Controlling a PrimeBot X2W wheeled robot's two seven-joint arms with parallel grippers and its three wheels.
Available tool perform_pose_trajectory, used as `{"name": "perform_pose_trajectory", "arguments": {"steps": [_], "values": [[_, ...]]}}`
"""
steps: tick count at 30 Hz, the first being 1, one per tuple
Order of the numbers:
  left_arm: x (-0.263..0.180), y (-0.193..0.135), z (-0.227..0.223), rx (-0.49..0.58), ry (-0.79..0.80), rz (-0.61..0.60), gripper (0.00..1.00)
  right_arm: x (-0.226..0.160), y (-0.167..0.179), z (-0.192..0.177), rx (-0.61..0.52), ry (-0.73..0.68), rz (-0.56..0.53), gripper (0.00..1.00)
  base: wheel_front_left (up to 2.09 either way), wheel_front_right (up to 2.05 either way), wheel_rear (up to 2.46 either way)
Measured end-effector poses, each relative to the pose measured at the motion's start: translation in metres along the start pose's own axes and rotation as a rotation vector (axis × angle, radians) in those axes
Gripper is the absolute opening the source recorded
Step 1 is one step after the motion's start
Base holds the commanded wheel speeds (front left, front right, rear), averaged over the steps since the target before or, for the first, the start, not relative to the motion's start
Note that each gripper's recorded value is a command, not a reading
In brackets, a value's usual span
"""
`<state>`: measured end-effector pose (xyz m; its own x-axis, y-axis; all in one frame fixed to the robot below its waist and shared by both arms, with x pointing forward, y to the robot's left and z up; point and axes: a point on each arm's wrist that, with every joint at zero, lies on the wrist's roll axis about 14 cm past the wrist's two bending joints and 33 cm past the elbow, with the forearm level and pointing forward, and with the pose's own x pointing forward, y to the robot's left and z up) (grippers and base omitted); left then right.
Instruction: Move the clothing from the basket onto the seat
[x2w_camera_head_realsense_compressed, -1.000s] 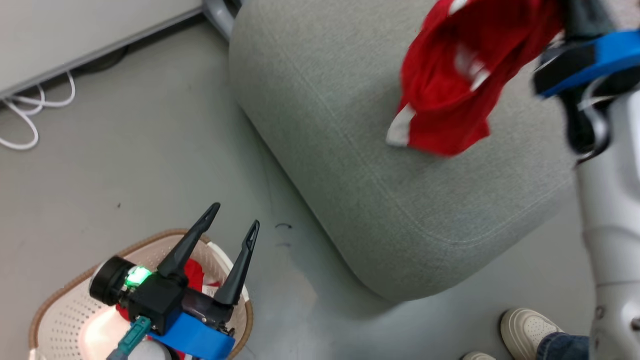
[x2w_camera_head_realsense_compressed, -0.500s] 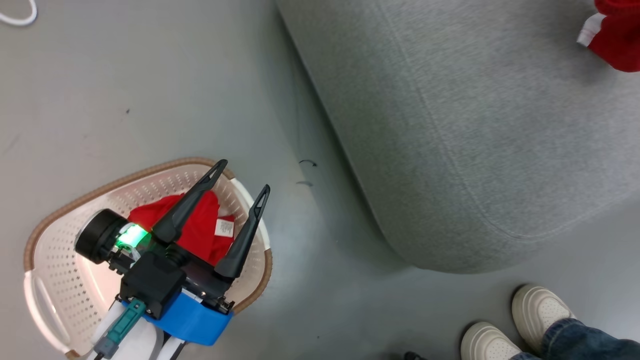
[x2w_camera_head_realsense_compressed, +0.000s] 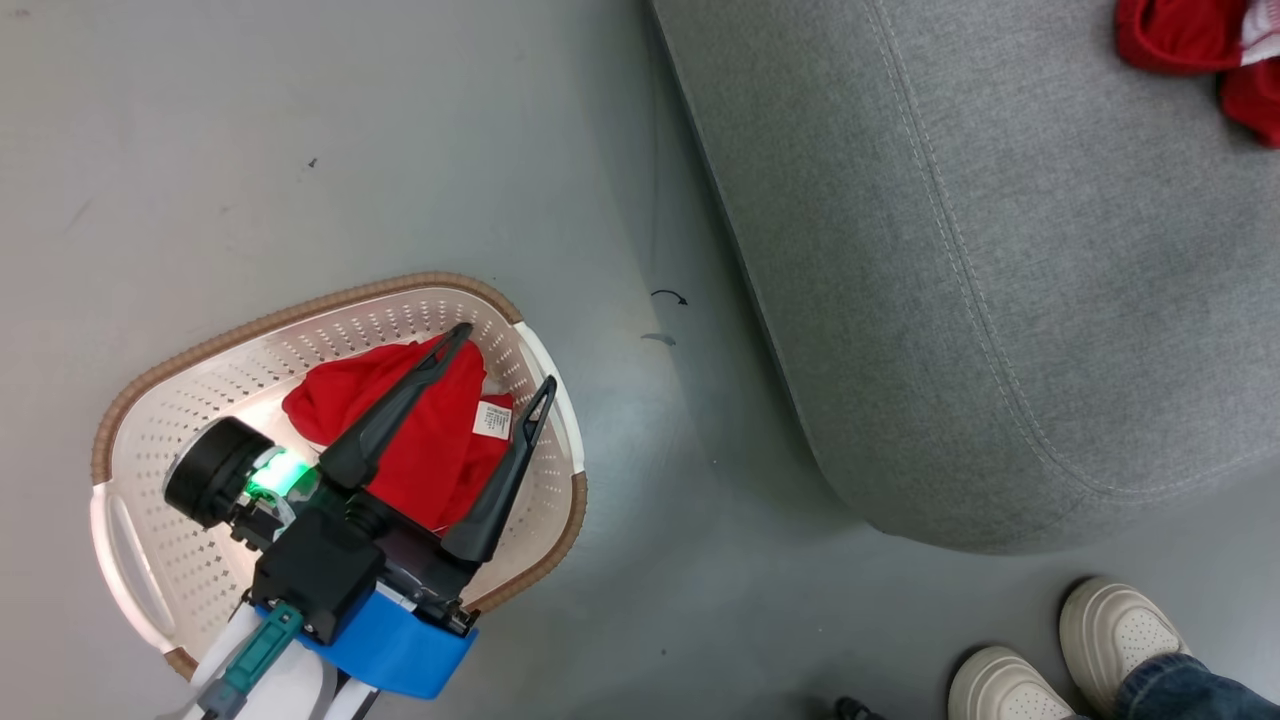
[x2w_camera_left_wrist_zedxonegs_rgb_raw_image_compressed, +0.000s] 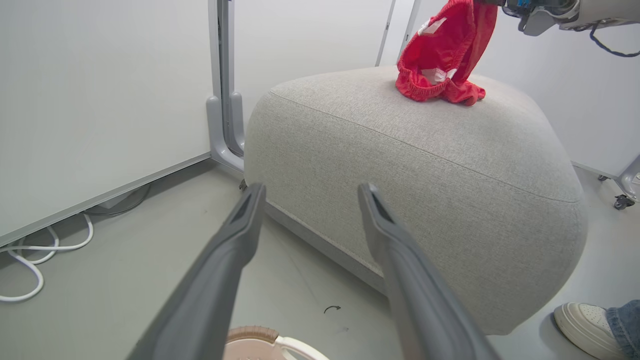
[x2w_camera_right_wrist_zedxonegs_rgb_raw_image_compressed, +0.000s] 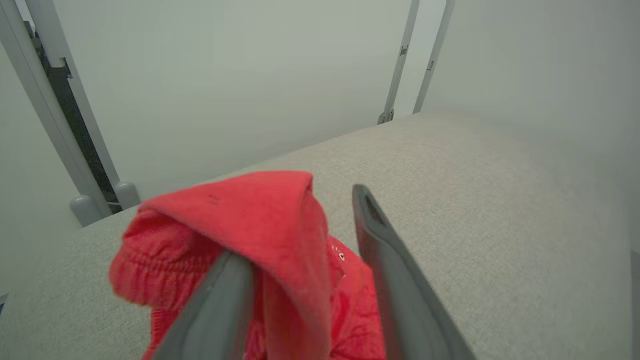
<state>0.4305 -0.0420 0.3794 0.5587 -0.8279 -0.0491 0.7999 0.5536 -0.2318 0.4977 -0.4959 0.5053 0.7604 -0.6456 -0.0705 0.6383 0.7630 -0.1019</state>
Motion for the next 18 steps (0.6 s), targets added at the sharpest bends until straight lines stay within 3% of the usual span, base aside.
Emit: {"name": "perform_pose_trajectory", "arguments": {"steps": [18], "values": [[-0.003, -0.021, 0.033, 0.003, -0.053, 0.021, 1.0, -0.033, 0.006, 0.004, -0.044, 0.025, 0.083, 1.0, 0.0, 0.0, 0.0]]}}
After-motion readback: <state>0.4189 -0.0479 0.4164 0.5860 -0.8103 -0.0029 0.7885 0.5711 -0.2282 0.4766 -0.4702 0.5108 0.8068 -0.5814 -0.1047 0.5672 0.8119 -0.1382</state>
